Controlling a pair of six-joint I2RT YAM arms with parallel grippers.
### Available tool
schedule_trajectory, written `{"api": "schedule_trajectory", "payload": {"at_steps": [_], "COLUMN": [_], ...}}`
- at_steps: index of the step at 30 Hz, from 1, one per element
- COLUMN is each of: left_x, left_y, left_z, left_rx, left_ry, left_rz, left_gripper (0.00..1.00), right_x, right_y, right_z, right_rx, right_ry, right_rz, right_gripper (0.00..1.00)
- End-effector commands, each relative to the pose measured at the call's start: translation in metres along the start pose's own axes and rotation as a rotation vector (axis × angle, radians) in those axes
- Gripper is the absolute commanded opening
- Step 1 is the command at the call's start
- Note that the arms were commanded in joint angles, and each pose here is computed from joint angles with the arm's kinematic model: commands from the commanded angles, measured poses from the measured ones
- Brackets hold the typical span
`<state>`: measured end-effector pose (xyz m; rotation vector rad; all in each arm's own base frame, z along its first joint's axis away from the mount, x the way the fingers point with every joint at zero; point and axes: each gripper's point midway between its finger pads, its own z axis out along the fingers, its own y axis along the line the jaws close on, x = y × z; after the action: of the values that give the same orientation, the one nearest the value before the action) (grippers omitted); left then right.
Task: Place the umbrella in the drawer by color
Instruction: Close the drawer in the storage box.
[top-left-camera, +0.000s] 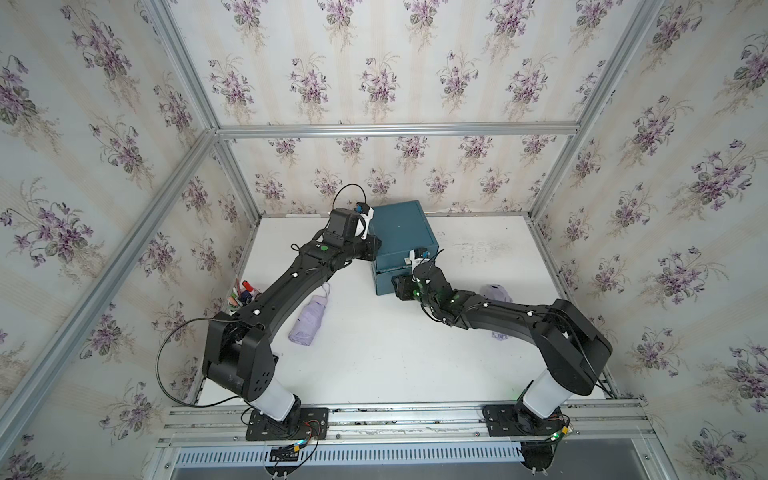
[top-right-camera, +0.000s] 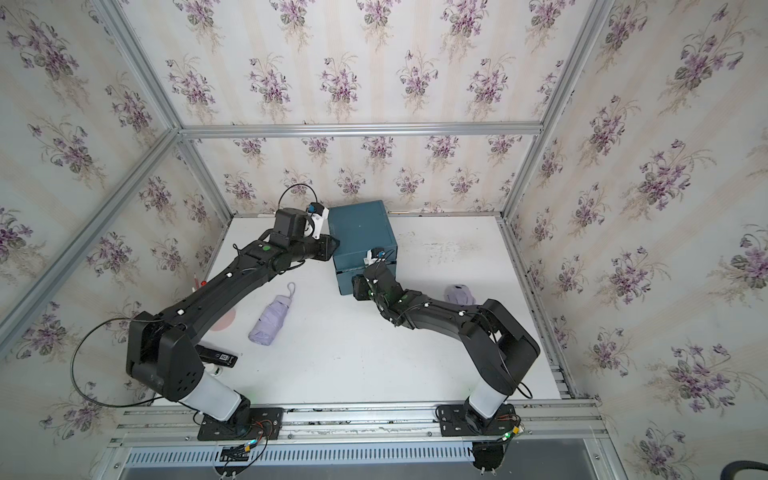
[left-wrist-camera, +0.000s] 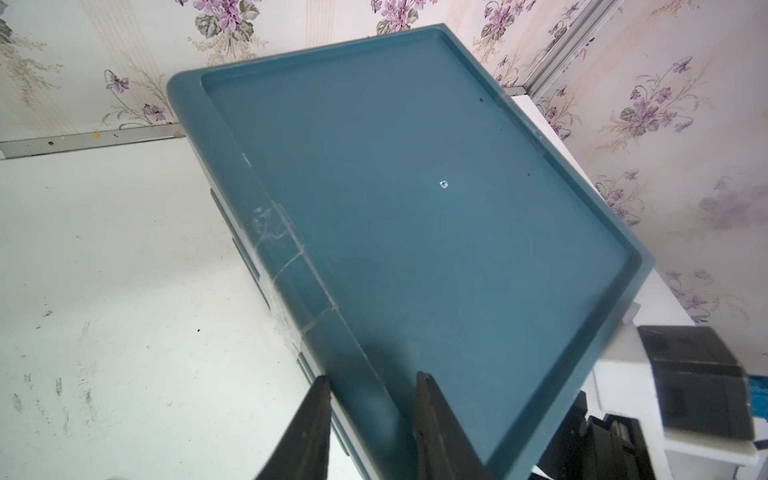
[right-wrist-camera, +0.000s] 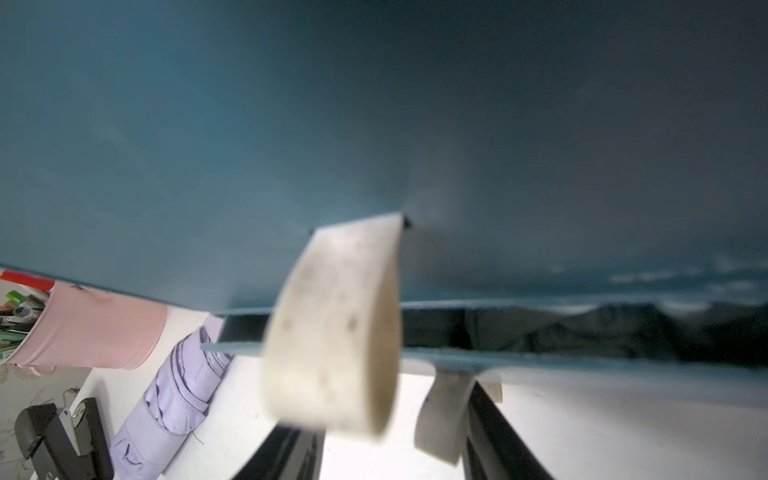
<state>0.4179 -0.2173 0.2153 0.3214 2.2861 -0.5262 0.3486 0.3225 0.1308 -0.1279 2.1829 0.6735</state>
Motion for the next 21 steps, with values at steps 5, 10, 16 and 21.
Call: {"api": "schedule_trajectory", "payload": {"at_steps": [5,10,16,21], "left_x": [0.139,0.130,0.098,0.079], "left_y": [0.008,0.011,0.000,0.008], "left_z": [-0.023,-0.030,-0.036,-0.029], "left_rx": [-0.017,-0.049,-0.024,-0.078], "left_ry": [0.557,0.532,0.423,0.371], "left_rz": [-0.049,-0.055,-0.096,-0.130], "left_gripper": [0.36,0.49,0.65,0.69], "right_x": [-0.039,-0.028,-0.009,-0.005], "right_y": [0.016,0.008,-0.023,-0.013], "right_z": [-0.005,-0.015,-0.039,-0.055], "right_rx": [-0.043,-0.019,0.081,-0.070], "right_ry": [-0.140,-0.105,-0.046,-0.028], "right_rz": [-0.059,-0.071,-0.017,0.113], "right_gripper": [0.52,0.53,0.59,0.56]}}
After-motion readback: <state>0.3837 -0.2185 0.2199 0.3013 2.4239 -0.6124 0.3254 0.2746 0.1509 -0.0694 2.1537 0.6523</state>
